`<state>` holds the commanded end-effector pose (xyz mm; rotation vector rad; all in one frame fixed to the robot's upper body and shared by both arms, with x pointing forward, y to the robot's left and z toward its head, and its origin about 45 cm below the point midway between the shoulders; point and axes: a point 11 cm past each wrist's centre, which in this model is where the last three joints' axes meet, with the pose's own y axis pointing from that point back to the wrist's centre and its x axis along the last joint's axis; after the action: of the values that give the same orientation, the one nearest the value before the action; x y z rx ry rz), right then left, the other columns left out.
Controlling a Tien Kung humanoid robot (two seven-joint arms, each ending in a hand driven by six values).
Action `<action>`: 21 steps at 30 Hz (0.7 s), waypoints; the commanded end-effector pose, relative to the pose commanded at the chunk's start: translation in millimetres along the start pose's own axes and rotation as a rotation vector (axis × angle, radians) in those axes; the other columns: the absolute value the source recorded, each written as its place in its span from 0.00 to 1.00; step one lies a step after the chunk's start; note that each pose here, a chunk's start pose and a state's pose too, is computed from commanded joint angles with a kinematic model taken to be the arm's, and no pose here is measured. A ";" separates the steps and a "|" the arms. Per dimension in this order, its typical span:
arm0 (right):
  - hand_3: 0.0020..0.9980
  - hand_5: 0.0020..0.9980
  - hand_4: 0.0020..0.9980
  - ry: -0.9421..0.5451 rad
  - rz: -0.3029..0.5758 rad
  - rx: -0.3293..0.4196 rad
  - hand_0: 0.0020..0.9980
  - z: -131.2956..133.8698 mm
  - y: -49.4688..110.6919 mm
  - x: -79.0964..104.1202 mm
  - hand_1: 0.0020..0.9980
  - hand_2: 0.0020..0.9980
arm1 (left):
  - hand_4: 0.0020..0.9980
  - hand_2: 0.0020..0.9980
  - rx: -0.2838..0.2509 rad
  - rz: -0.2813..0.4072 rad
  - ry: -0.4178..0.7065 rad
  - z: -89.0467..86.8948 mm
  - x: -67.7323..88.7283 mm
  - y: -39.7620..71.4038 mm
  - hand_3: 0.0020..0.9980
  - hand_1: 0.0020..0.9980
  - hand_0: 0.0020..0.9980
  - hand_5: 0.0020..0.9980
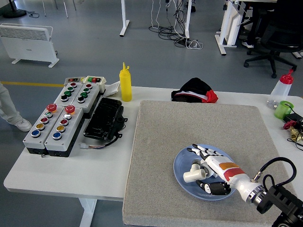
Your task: Pick pipe place plate twice
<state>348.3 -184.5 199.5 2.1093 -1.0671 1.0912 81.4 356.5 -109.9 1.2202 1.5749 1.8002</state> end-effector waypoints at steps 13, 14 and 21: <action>1.00 0.28 0.84 -0.074 0.081 0.023 1.00 -3.0 2.6 15.4 0.96 1.00 | 0.46 0.61 0.007 0.008 0.003 -3.6 2.7 -1.7 0.60 0.58 0.58 1.00; 1.00 0.28 0.84 -0.084 0.098 0.027 1.00 -3.1 2.9 18.8 0.96 1.00 | 0.46 0.61 0.008 0.008 0.003 -3.8 2.8 -1.7 0.60 0.58 0.58 1.00; 1.00 0.30 0.83 -0.203 0.242 0.027 1.00 3.9 7.1 49.0 0.95 1.00 | 0.46 0.61 0.007 0.007 -0.001 -3.7 2.8 -1.8 0.60 0.58 0.58 1.00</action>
<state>361.7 -211.1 239.4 2.1901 -1.4422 1.0191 76.5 357.1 -110.5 1.2317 1.5796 1.7996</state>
